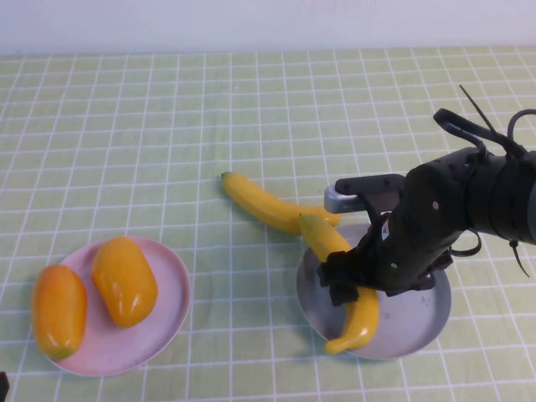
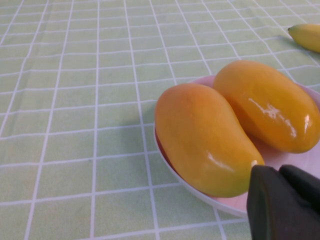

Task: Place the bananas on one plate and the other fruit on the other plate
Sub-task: Put another type of fruit in the right plate

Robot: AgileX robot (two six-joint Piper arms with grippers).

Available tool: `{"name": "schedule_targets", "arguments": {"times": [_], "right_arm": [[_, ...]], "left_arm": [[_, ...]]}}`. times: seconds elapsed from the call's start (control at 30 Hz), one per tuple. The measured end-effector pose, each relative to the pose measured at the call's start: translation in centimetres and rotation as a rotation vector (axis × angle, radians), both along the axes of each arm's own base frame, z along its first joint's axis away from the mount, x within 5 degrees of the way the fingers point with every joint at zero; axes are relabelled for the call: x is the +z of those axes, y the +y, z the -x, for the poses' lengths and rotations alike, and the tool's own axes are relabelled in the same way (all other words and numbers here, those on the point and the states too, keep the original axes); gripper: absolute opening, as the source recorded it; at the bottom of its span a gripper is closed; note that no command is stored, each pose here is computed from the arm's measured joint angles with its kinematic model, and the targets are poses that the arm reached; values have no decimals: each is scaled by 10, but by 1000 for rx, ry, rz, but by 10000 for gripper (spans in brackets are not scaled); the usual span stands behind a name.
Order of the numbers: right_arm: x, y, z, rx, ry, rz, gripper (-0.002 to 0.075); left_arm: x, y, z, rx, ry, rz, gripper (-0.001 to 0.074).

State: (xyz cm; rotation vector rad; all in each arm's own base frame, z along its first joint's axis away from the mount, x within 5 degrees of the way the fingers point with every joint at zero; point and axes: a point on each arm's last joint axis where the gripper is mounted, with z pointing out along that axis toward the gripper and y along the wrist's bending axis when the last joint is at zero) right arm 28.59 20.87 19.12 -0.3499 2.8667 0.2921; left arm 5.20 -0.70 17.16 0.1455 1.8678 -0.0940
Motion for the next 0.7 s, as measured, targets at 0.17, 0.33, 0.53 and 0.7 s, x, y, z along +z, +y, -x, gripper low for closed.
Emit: {"name": "schedule_targets", "arguments": {"times": [0.17, 0.33, 0.53, 0.7], "right_arm": [[3, -4, 2, 1, 13, 18, 596], [43, -8, 2, 69, -92, 6, 601], [99, 3, -15, 354, -362, 6, 578], [108, 22, -40, 581, -543, 43, 571]], "left_arm": [[0, 0, 0, 0, 0, 0, -3], [0, 0, 0, 0, 0, 0, -3], [0, 0, 0, 0, 0, 0, -3], [0, 0, 0, 0, 0, 0, -3]]}}
